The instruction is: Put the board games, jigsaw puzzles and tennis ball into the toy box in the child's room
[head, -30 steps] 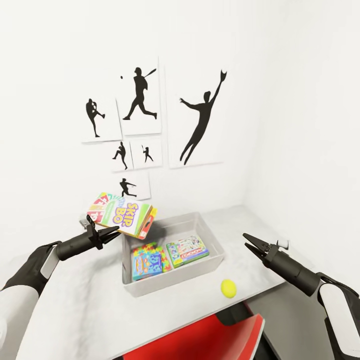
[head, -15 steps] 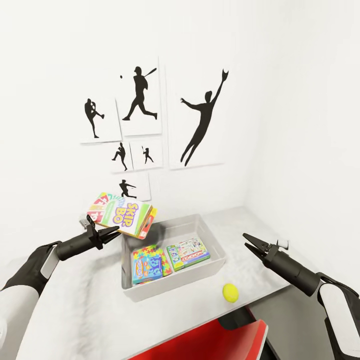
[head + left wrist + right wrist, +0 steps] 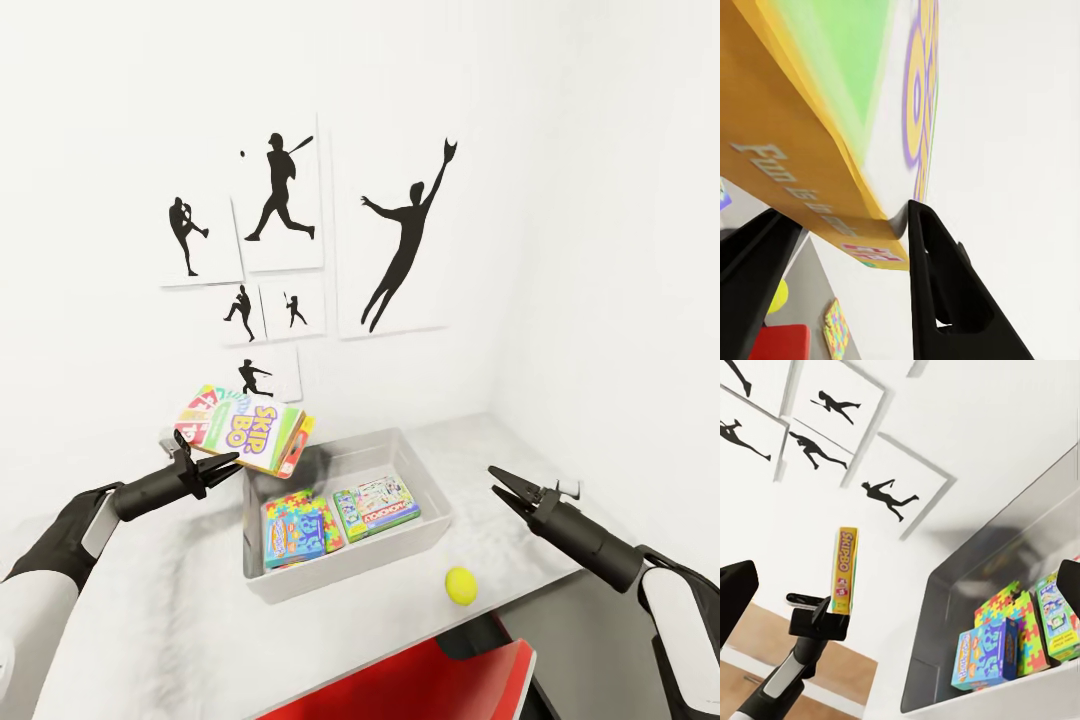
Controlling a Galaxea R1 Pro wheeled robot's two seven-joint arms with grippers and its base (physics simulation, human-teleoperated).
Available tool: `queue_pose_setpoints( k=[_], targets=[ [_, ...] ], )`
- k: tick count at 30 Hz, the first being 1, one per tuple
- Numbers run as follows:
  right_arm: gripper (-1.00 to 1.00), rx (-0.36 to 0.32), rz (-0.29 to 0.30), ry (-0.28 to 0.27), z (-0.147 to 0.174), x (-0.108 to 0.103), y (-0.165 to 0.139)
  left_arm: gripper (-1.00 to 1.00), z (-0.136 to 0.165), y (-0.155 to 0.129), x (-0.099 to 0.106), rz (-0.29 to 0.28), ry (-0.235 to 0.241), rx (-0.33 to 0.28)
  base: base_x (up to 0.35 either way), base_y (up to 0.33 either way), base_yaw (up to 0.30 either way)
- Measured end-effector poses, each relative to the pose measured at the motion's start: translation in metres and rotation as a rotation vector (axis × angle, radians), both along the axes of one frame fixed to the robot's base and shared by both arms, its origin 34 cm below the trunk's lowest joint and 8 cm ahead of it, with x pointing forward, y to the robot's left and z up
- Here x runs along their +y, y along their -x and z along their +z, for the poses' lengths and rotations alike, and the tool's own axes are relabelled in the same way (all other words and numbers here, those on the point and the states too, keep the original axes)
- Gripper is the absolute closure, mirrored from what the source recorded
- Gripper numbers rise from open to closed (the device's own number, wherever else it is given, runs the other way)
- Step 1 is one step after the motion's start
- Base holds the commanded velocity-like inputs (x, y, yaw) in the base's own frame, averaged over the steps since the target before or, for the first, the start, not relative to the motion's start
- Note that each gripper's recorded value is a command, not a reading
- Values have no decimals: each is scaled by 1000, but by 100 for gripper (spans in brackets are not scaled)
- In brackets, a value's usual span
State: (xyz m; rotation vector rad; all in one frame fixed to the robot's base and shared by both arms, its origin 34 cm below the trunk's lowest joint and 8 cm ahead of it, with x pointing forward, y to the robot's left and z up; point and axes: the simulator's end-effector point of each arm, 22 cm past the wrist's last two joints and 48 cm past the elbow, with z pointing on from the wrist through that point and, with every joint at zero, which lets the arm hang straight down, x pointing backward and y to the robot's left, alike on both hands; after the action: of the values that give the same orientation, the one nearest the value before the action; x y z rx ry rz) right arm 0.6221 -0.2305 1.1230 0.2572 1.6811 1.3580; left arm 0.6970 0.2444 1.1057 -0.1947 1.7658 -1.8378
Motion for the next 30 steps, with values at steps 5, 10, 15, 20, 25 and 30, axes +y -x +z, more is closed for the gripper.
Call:
queue_pose_setpoints(
  k=[5, 10, 15, 20, 25, 30],
  targets=[
    [-100, -1, -9, -2, 1, -4, 0, 100, -1, 0, -1, -1, -1, 1, 0, 0, 0],
    [-100, -1, -11, -2, 1, -5, -1, 100, -3, -1, -8, -4, 1, 7, 0, 0, 0],
    [-100, -2, -12, -1, 1, -5, -1, 100, -14, -3, -46, -33, 5, 36, 0, 0, 0],
    [-100, -4, -36, -6, 2, -15, -2, 100, -40, -14, -95, -20, -56, 117, 0, 0, 0],
    [-100, -4, -51, -8, 2, -21, -2, 100, -50, -25, -129, 22, -54, 174, 0, 0, 0],
    [-100, -5, -64, -11, 3, -27, -2, 100, -62, -36, -154, 74, -146, 212, 0, 0, 0]
  ],
)
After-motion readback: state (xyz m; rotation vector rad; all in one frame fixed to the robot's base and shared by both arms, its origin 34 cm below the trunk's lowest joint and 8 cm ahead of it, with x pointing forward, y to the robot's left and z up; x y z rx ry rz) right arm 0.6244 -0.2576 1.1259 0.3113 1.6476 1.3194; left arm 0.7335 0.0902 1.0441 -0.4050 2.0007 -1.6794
